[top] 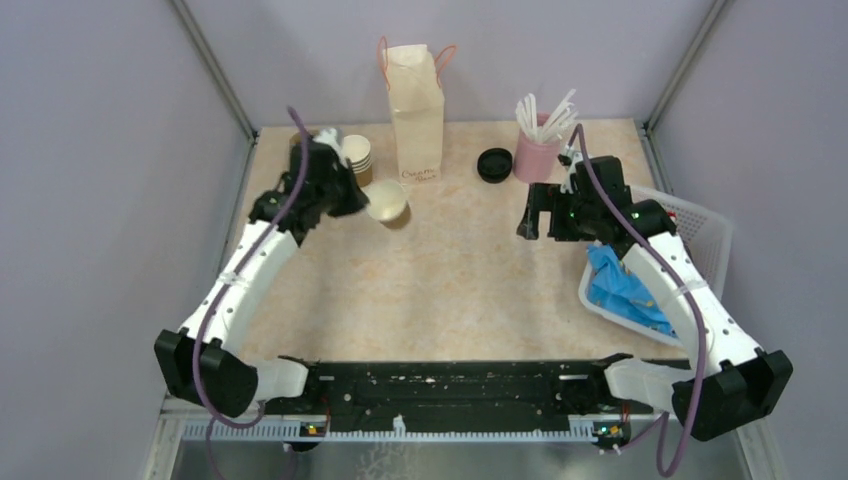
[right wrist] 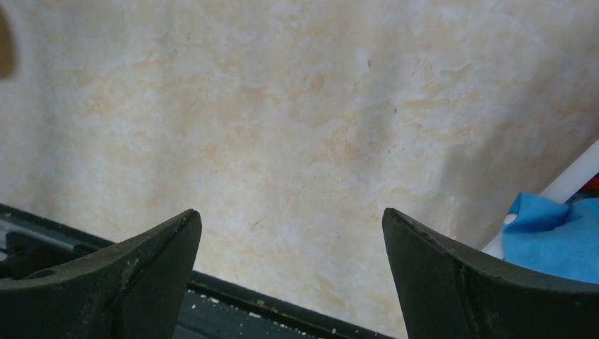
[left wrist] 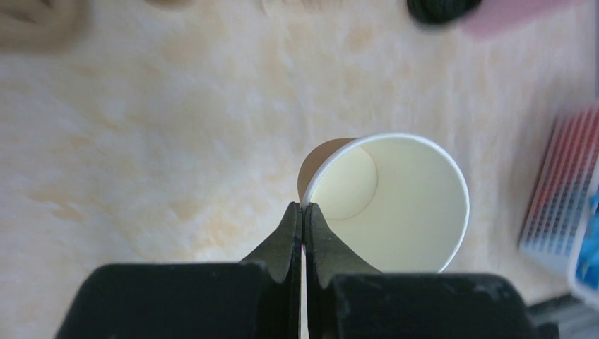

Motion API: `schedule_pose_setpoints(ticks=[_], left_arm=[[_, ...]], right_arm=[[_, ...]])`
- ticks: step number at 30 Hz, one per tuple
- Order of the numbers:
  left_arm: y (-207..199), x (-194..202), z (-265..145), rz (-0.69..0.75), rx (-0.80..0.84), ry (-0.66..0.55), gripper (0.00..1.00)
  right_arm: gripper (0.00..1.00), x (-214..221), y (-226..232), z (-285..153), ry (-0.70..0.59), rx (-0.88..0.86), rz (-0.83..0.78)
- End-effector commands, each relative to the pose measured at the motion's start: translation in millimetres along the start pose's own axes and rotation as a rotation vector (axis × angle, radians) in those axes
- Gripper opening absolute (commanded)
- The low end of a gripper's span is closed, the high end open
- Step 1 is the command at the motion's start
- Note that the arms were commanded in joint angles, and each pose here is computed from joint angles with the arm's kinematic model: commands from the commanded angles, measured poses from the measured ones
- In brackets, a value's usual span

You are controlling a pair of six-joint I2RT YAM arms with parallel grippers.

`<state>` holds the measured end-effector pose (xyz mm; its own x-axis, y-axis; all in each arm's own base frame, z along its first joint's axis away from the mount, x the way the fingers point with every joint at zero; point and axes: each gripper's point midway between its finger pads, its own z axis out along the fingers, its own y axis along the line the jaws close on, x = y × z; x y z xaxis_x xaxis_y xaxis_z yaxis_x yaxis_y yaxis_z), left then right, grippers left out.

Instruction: Pack the takeout coffee

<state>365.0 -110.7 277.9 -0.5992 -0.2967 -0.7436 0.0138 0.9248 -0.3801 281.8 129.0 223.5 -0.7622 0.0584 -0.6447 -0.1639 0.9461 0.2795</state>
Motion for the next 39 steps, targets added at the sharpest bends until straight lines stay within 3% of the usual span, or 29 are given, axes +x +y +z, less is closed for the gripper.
schedule_pose_setpoints(ticks=[1,6,12,24,27,33,39], left_arm=[[-41,91,4,0.023,0.142,0.131,0.0],[-82,153,5,0.121,0.278,0.194,0.0],[-96,195,19,0.21,0.28,0.293,0.0],[-90,229,36,0.321,0.222,0.331,0.0],[-88,235,37,0.328,0.219,0.35,0.04],[-83,247,38,0.351,0.226,0.383,0.25],[-83,230,24,0.372,0.209,0.371,0.45]], right_arm=[[0.98,22,17,-20,0.007,-0.081,0.051],[0.97,46,16,-25,0.025,-0.099,0.079],[0.96,56,10,-14,0.046,-0.067,0.15],[0.88,-19,-32,47,-0.182,0.254,0.387],[0.87,-40,-38,71,-0.215,0.302,0.385],[0.85,-83,-41,110,-0.304,0.345,0.387],[0.8,-116,-36,156,-0.375,0.332,0.411]])
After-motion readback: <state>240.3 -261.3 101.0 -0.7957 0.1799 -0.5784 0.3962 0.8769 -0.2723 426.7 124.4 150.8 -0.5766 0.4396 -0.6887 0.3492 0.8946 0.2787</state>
